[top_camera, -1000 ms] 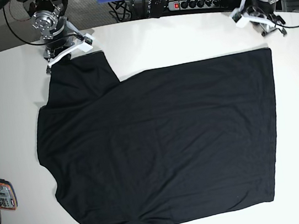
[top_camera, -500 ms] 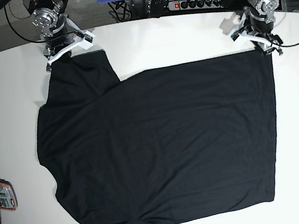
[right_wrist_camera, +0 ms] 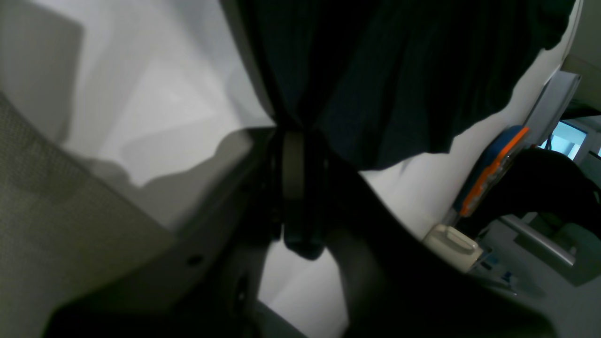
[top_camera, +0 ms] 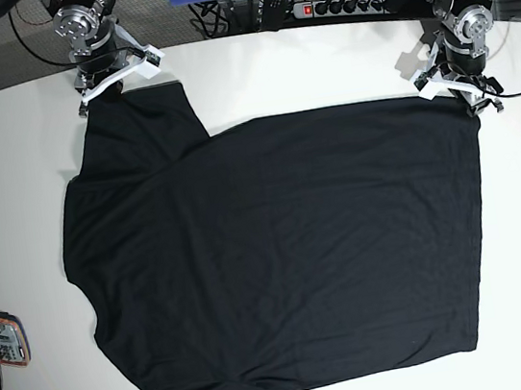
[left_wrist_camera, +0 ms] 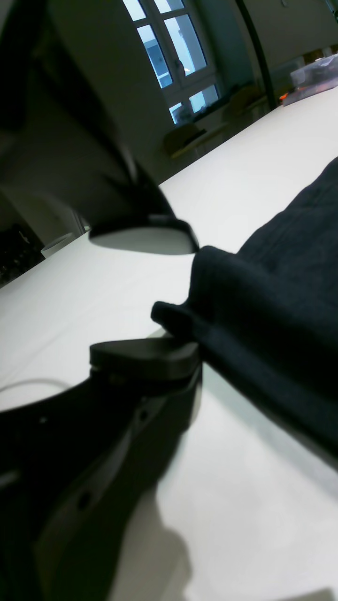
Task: Fold the T-shirt properly
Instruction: 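Close both grippers on the black T-shirt's edge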
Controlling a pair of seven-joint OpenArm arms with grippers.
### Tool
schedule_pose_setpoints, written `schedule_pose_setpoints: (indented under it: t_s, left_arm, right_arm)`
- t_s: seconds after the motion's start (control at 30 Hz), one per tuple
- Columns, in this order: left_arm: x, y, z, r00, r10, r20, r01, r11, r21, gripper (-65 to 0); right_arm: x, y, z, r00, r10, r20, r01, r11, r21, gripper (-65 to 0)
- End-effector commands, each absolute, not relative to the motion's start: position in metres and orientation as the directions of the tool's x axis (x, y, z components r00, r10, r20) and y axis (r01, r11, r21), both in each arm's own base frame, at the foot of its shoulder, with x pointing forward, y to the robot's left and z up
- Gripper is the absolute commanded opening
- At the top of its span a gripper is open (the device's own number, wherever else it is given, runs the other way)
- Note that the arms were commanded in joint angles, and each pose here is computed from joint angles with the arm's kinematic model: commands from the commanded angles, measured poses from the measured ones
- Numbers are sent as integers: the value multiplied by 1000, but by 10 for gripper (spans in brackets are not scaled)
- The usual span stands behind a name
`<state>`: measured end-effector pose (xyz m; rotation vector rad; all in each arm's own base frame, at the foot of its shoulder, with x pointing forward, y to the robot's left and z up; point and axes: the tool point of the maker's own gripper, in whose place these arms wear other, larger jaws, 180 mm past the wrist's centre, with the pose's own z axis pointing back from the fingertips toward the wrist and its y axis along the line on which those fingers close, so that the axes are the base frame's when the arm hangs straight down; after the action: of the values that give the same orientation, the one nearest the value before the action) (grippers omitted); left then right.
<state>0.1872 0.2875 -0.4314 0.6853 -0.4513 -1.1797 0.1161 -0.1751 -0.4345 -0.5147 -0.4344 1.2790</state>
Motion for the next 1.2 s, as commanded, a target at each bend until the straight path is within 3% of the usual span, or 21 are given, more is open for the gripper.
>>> schedule_pose_setpoints:
  t_s: [0.0, 0.13, 0.57, 0.73, 1.1, 1.17]
  left_arm:
    - [178, 288, -437, 326, -944, -41, 717, 219, 661, -403]
    - [181, 288, -436, 329, -944, -37, 713, 222, 665, -650]
    - [197, 253, -405, 283, -957, 65, 653, 242, 718, -650]
    - [199, 250, -401, 278, -958, 72, 643, 242, 726, -650]
    - [215, 256, -351, 312, -941, 134, 518, 286, 806, -650]
    - [220, 256, -348, 312, -940, 138, 508, 288, 812, -650]
  right_arm:
    - [113, -176, -434, 234, 972, 17, -790, 201, -579, -650]
    - [113, -176, -434, 234, 972, 17, -790, 201, -579, -650]
    - [114, -174, -426, 236, 971, 30, -781, 208, -589, -650]
    - [116, -170, -423, 272, 957, 96, -772, 277, -572, -650]
    - [130, -211, -412, 353, 934, 51, -718, 305, -626, -650]
    - [145, -210, -406, 363, 928, 87, -689, 330, -645, -650]
